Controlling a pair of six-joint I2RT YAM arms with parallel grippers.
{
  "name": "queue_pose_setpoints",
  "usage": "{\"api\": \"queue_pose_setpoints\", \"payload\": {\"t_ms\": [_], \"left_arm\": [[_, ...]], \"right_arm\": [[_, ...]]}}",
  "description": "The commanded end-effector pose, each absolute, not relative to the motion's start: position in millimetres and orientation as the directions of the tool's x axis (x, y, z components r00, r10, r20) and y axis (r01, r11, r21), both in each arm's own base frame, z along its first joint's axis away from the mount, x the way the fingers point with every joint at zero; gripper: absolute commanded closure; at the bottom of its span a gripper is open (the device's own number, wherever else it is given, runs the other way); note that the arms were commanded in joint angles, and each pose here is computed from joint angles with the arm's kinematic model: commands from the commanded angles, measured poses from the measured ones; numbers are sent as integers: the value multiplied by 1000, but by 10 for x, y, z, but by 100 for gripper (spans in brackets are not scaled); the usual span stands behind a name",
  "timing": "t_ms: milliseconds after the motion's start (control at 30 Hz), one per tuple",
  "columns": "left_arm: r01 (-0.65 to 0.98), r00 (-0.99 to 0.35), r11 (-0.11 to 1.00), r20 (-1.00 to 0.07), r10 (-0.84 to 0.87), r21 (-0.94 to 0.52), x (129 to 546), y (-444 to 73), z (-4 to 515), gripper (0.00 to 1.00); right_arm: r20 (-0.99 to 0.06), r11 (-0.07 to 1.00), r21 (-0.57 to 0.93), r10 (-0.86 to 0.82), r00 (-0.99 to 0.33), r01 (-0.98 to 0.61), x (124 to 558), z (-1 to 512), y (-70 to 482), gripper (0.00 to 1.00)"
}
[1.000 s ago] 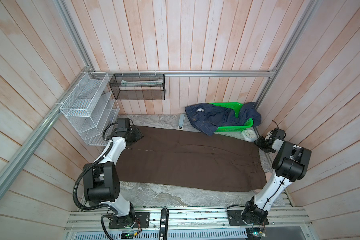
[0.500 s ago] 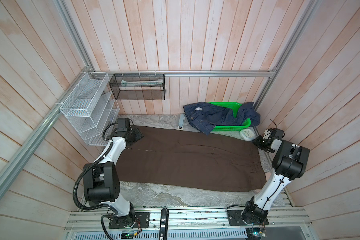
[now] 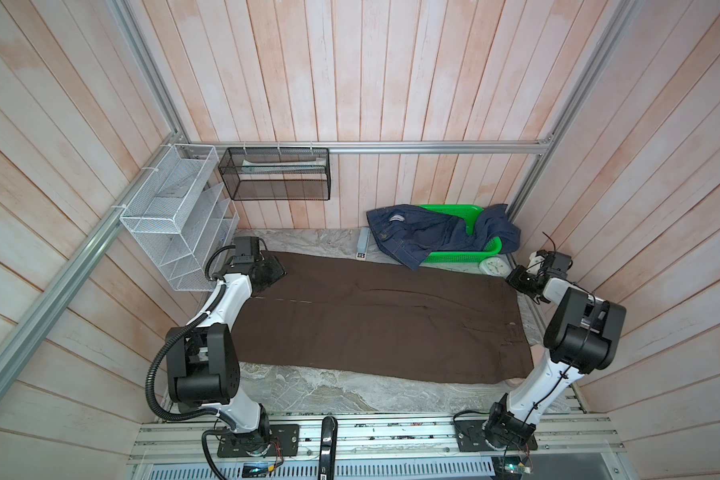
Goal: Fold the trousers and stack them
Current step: 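Grasp the far corners of the brown trousers with both grippers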
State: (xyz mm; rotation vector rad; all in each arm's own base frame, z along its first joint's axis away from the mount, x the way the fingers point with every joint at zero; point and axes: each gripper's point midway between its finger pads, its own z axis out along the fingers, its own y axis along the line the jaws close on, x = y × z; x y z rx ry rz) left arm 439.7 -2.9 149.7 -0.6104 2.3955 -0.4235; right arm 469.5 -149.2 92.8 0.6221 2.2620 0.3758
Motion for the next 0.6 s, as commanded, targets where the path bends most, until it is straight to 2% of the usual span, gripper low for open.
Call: {"api": "queue_pose_setpoints", "payload": {"t_ms": [0, 200, 400, 567], "left_arm": [[-305, -667, 849, -540, -514, -431, 4455, 10, 1738, 36], [-319, -633, 849, -572, -522, -421, 4487, 104, 1960, 36], [-359, -568, 835, -612, -550, -417, 4493, 338, 2192, 38], [-395, -505, 802, -624, -597, -448, 4535, 602, 2271, 38]], "right_arm": [[-645, 863, 426, 500, -578, 271, 4746, 1348, -1386, 100], [-713, 876, 429, 479, -512, 221, 4827, 1833, -1367, 100], [-746, 885, 415, 463, -479, 210, 4820, 1891, -1406, 100], [-794, 888, 389, 458, -399, 244, 4759, 1956, -1556, 100]]}}
